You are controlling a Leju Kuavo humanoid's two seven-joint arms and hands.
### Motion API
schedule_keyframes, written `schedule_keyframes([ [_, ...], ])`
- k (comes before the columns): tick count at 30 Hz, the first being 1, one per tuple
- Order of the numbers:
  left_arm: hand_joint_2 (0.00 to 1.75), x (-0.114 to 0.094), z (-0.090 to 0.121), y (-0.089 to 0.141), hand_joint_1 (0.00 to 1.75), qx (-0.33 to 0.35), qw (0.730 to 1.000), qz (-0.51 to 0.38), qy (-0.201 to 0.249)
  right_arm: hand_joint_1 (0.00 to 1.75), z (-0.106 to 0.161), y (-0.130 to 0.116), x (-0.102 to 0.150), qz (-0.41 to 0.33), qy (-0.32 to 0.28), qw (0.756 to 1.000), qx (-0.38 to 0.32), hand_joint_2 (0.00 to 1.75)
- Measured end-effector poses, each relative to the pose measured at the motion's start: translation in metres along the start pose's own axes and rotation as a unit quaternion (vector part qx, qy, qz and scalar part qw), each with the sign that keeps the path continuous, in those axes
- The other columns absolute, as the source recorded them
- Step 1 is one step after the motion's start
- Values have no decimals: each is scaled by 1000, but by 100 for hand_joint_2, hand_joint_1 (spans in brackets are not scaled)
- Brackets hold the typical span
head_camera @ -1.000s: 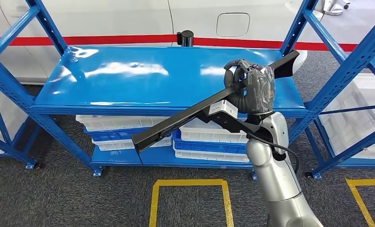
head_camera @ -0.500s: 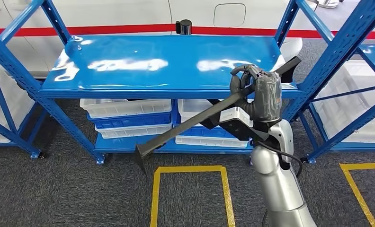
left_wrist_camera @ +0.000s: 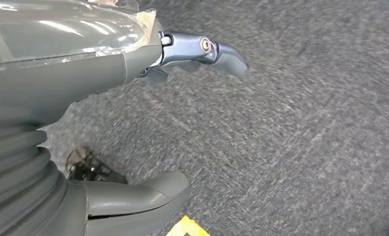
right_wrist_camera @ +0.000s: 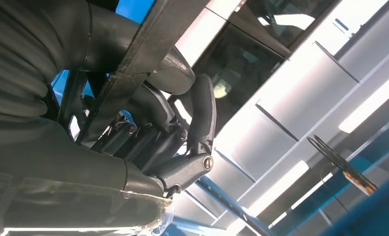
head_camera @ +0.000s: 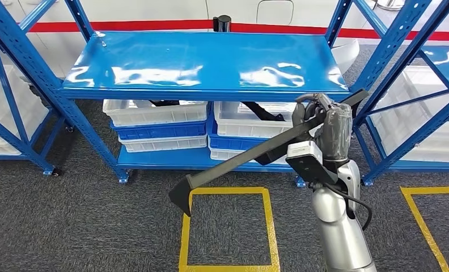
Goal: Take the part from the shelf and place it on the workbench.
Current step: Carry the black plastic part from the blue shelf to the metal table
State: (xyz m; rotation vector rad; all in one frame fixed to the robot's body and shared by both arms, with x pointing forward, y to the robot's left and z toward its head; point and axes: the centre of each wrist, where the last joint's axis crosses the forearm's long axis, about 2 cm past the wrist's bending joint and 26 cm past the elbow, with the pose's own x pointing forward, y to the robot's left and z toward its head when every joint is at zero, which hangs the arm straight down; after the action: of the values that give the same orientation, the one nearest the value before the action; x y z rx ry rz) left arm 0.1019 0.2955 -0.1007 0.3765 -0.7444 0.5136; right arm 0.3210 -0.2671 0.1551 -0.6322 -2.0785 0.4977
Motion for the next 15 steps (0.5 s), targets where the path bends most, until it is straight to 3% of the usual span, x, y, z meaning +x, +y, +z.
schedule_keyframes([
  [9, 175, 5, -2, -4, 0, 1, 1000, 14, -8, 175, 11, -2, -12, -32, 15, 999, -2, 175],
  [15, 175, 1, 0, -3, 0, 12, 999, 39, -4, 175, -6, 6, -11, -84, 2, 996, -12, 175],
])
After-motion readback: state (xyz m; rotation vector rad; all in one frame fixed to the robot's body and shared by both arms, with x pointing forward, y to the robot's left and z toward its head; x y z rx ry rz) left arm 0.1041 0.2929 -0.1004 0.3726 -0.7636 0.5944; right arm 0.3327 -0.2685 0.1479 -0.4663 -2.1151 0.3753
